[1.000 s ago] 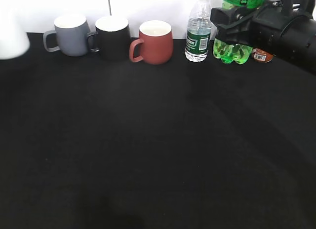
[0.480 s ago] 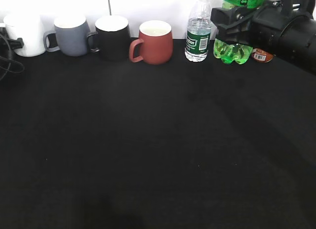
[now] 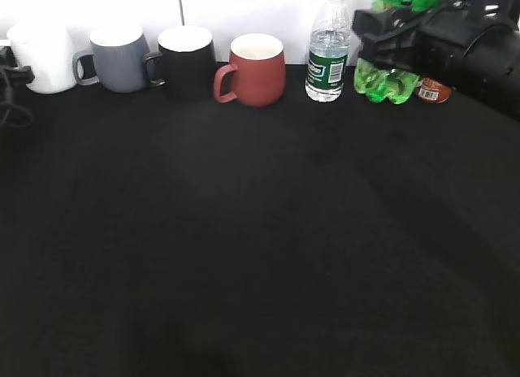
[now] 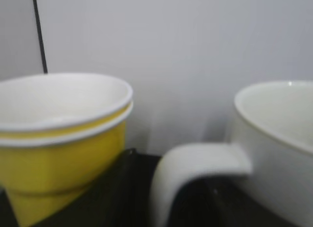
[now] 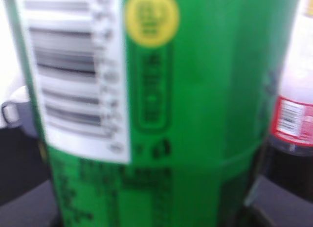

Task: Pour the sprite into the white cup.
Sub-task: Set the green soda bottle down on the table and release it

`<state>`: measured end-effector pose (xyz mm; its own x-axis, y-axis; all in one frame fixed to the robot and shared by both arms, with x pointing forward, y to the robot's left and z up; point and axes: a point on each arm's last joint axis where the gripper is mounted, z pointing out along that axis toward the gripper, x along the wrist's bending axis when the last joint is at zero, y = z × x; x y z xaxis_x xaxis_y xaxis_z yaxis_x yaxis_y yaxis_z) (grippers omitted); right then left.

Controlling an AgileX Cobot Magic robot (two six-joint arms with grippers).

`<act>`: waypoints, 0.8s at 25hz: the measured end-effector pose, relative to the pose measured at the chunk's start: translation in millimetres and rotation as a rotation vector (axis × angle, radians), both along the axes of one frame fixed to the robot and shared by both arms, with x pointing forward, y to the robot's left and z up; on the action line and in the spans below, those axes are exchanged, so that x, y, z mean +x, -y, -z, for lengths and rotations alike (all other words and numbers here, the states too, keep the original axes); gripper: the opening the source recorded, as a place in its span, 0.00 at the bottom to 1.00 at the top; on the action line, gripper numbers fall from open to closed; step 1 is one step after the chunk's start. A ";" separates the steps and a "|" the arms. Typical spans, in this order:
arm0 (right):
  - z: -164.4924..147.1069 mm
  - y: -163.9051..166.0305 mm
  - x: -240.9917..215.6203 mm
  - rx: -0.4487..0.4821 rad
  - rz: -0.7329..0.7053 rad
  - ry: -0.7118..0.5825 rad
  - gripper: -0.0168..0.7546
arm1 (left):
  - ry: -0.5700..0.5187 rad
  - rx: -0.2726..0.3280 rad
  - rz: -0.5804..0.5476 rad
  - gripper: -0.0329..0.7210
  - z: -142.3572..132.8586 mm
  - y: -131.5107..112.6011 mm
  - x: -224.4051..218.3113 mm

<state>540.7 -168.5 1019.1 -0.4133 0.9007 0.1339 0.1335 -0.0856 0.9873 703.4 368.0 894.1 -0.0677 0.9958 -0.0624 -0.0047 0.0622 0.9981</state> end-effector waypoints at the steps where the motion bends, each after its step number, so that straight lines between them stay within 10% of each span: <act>1: -0.1 1.1 0.5 -0.010 0.012 0.005 0.54 | -0.015 -0.005 -0.002 0.43 -4.7 1.8 -12.2; 6: -0.1 26.3 10.2 -0.047 0.168 0.016 0.54 | -0.062 -0.018 0.021 0.43 -45.7 25.5 -94.7; 11: 0.8 125.1 29.7 -0.058 0.472 0.045 0.54 | -0.041 0.045 0.234 0.43 -100.0 88.1 -152.8; 16: 77.8 166.1 72.3 -0.086 0.556 0.071 0.54 | -0.066 0.065 0.455 0.43 -116.4 155.4 -177.0; 20: 112.9 167.9 121.9 -0.102 0.514 0.089 0.54 | -0.092 0.073 0.490 0.43 -114.0 165.3 -180.4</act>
